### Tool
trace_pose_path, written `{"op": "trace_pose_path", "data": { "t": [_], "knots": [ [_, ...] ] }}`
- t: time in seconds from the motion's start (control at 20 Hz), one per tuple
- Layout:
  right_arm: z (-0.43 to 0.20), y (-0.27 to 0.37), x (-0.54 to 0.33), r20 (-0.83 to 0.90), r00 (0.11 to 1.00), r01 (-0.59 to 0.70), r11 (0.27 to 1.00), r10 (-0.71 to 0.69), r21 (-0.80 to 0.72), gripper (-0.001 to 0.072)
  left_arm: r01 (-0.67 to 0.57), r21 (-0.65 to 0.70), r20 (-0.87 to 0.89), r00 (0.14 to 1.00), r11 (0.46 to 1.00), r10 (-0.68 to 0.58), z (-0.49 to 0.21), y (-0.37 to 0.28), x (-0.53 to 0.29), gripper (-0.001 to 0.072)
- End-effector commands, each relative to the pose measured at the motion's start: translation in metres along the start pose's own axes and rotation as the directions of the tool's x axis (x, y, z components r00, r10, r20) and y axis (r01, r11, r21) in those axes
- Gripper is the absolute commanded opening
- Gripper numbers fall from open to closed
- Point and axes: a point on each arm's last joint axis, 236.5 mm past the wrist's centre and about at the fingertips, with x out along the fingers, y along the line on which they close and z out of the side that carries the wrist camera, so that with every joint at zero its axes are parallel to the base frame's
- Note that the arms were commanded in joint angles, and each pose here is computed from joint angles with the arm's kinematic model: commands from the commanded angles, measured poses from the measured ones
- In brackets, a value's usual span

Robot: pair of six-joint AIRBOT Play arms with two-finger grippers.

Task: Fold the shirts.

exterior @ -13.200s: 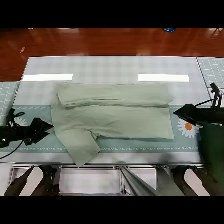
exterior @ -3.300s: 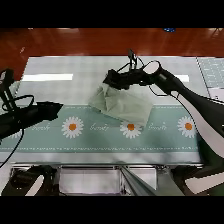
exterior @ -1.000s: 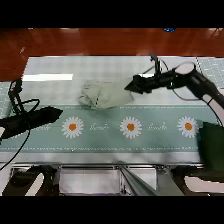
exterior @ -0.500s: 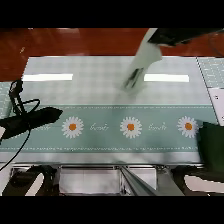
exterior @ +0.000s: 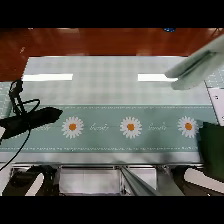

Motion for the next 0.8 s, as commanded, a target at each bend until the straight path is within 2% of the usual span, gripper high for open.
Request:
{"op": "trace_pose_path", "data": {
  "t": [0.0, 0.2, 0.35, 0.45, 0.55, 0.65, 0.7, 0.75],
  "knots": [
    [-0.024, -0.071, -0.047, -0.055, 0.992, 0.118, 0.976, -0.109, 0.186, 0.0028, -0.001, 0.000, 0.019, 1.000, 1.000, 0.001, 0.004, 0.000, 0.000, 0.0019],
    [-0.068, -0.140, -0.094, -0.088, 0.956, 0.293, 0.871, -0.281, 0.395, 0.0028, -0.003, -0.003, 0.087, 0.996, 1.000, 0.003, 0.021, 0.001, -0.001, 0.0019],
    [-0.136, -0.188, -0.114, -0.183, 0.906, 0.416, 0.718, -0.382, 0.558, 0.0030, -0.004, -0.002, 0.114, 0.993, 1.000, 0.005, 0.027, 0.001, -0.001, 0.0019],
    [-0.188, -0.211, -0.120, -0.269, 0.870, 0.480, 0.582, -0.413, 0.657, 0.0030, -0.005, -0.002, 0.129, 0.992, 1.000, 0.005, 0.031, 0.001, -0.002, 0.0019],
    [-0.227, -0.222, -0.127, -0.327, 0.839, 0.518, 0.454, -0.436, 0.725, 0.0031, -0.005, -0.002, 0.131, 0.991, 1.000, 0.005, 0.031, 0.001, -0.002, 0.0019],
    [-0.250, -0.228, -0.135, -0.368, 0.807, 0.551, 0.363, -0.463, 0.751, 0.0032, -0.005, -0.002, 0.133, 0.991, 1.000, 0.005, 0.031, 0.001, -0.002, 0.0019],
    [-0.258, -0.231, -0.140, -0.393, 0.784, 0.577, 0.331, -0.481, 0.747, 0.0069, -0.006, -0.002, 0.140, 0.990, 1.000, 0.006, 0.033, 0.001, -0.002, 0.0019],
    [-0.262, -0.233, -0.143, -0.413, 0.767, 0.598, 0.314, -0.490, 0.738, 0.0287, -0.007, -0.001, 0.150, 0.989, 1.000, 0.007, 0.035, 0.002, -0.003, 0.0019]
  ]
}}
